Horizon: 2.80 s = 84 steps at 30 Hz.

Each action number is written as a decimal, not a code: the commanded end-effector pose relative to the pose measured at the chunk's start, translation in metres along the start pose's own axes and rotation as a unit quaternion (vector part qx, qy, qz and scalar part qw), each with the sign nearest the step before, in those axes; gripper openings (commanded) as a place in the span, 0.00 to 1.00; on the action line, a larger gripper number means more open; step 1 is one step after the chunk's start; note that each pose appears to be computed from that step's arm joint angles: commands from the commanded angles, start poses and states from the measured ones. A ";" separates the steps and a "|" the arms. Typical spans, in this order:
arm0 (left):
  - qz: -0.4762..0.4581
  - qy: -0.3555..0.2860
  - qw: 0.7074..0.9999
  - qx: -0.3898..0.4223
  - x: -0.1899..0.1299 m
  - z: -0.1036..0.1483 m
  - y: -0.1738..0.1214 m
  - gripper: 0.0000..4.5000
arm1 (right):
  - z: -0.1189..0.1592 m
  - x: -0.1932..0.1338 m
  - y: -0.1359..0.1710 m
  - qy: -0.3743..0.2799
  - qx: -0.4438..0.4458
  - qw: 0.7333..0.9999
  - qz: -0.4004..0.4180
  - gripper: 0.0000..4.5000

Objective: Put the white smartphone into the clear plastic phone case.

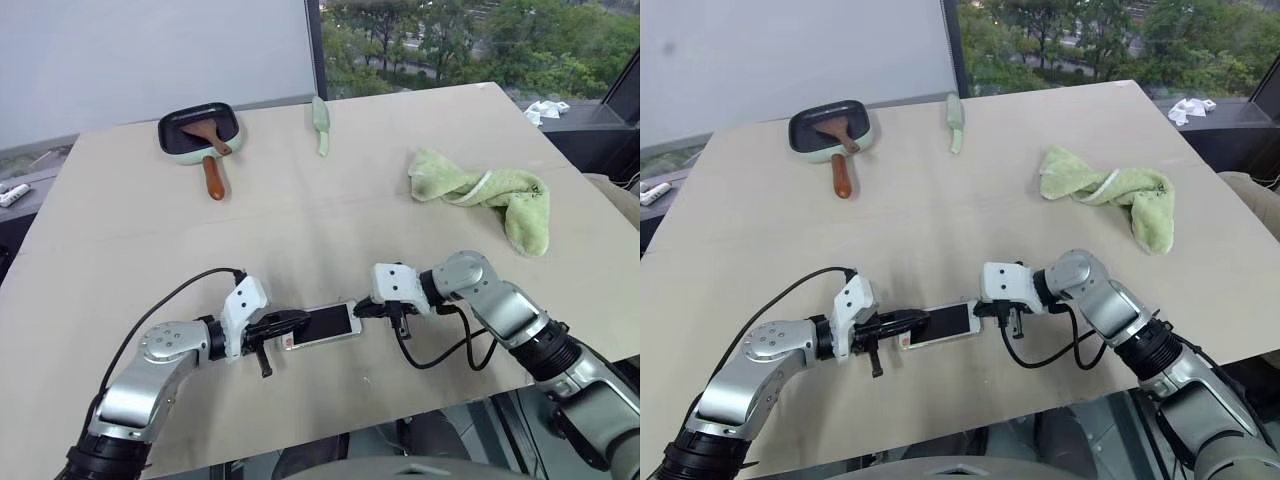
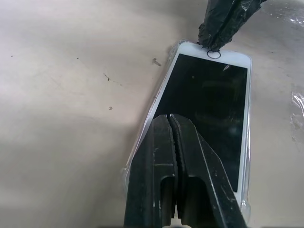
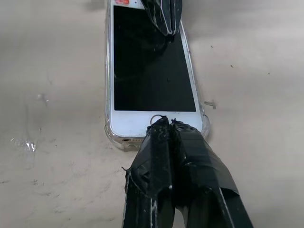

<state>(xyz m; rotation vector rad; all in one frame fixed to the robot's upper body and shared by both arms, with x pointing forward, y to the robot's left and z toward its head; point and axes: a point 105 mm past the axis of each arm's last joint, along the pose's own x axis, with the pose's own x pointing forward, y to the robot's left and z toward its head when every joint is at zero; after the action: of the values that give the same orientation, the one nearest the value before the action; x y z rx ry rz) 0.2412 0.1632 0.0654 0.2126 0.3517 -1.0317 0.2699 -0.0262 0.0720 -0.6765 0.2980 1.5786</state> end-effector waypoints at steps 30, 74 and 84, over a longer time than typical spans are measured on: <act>-0.021 -0.031 0.999 -0.033 -0.003 0.004 -0.006 0.00 | 0.037 -0.010 0.005 -0.246 0.071 0.966 -0.021 0.02; -0.021 -0.040 0.999 -0.020 -0.006 0.004 -0.006 0.00 | -0.040 0.016 0.027 0.037 0.140 0.989 0.044 0.02; -0.021 -0.044 0.999 -0.015 -0.002 0.006 -0.006 0.00 | -0.046 0.010 0.025 0.100 0.266 0.959 0.003 0.02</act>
<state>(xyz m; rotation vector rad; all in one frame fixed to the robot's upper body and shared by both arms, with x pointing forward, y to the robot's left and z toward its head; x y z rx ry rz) 0.2367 0.1620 0.0684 0.1248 0.3123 -1.0648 0.2555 -0.0171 0.0729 -0.3599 0.6135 1.5205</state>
